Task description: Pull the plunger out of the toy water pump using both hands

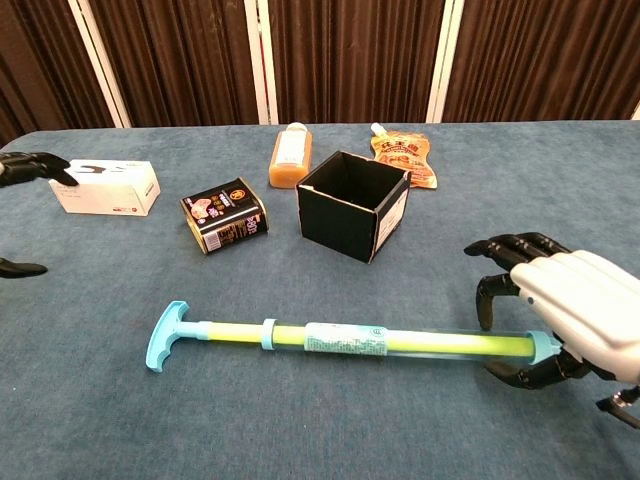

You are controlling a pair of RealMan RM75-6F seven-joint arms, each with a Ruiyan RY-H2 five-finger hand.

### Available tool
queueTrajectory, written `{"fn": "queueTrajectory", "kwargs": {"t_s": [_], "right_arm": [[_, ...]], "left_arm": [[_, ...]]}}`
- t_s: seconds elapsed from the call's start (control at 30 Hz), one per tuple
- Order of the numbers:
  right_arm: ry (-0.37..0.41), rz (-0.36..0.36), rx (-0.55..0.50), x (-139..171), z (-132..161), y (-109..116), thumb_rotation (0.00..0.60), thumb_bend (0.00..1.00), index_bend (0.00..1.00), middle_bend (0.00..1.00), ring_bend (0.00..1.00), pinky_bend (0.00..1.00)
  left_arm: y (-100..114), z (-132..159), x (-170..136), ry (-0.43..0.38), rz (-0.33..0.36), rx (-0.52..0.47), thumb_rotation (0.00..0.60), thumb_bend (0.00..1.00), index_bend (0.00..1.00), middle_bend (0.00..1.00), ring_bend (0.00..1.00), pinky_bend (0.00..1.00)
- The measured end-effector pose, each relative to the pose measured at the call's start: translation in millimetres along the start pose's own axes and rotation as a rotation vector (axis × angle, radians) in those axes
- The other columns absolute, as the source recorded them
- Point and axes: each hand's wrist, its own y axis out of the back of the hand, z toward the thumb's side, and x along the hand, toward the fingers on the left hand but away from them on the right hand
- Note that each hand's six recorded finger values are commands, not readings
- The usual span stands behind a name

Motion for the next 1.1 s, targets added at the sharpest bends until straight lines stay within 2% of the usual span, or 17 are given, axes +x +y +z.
{"fn": "queueTrajectory", "kwargs": {"t_s": [0.2, 0.3, 0.4, 0.8, 0.9, 1.1], "right_arm": [[0.009, -0.02, -0.012, 3, 2, 9, 0.6, 0.46, 0.81, 0.12, 0.0, 0.0], [0.011, -0.024, -0.019, 4, 3, 12, 0.6, 0.46, 0.81, 0.12, 0.0, 0.0], [0.017, -0.029, -0.031, 5, 5, 14, 0.6, 0.46, 0.81, 0.12, 0.0, 0.0], [0.045, -0.047, -0.043, 3, 20, 24, 0.6, 0.46, 0.81, 0.13, 0.0, 0.0], [0.05, -0.05, -0.042, 2, 23, 26, 0.6, 0.46, 0.81, 0.13, 0.0, 0.0], [0.051, -0.06, -0.046, 3, 23, 29, 0.6, 0.46, 0.81, 0.13, 0.0, 0.0]], "left_arm": [[-17, 25, 18, -0.076, -0.013, -0.033, 0.6, 0.15, 0.24, 0.06, 0.03, 0.09], [-21, 41, 23, -0.117, -0.012, -0.056, 0.6, 0.15, 0.28, 0.06, 0.03, 0.09], [-26, 55, 27, -0.157, -0.01, -0.075, 0.6, 0.15, 0.31, 0.06, 0.03, 0.09], [-50, 99, 33, -0.276, -0.045, -0.147, 0.6, 0.16, 0.34, 0.07, 0.03, 0.09], [-58, 106, 35, -0.29, -0.059, -0.143, 0.6, 0.18, 0.35, 0.07, 0.03, 0.09], [-69, 116, 36, -0.317, -0.075, -0.119, 0.6, 0.29, 0.38, 0.08, 0.03, 0.09]]}}
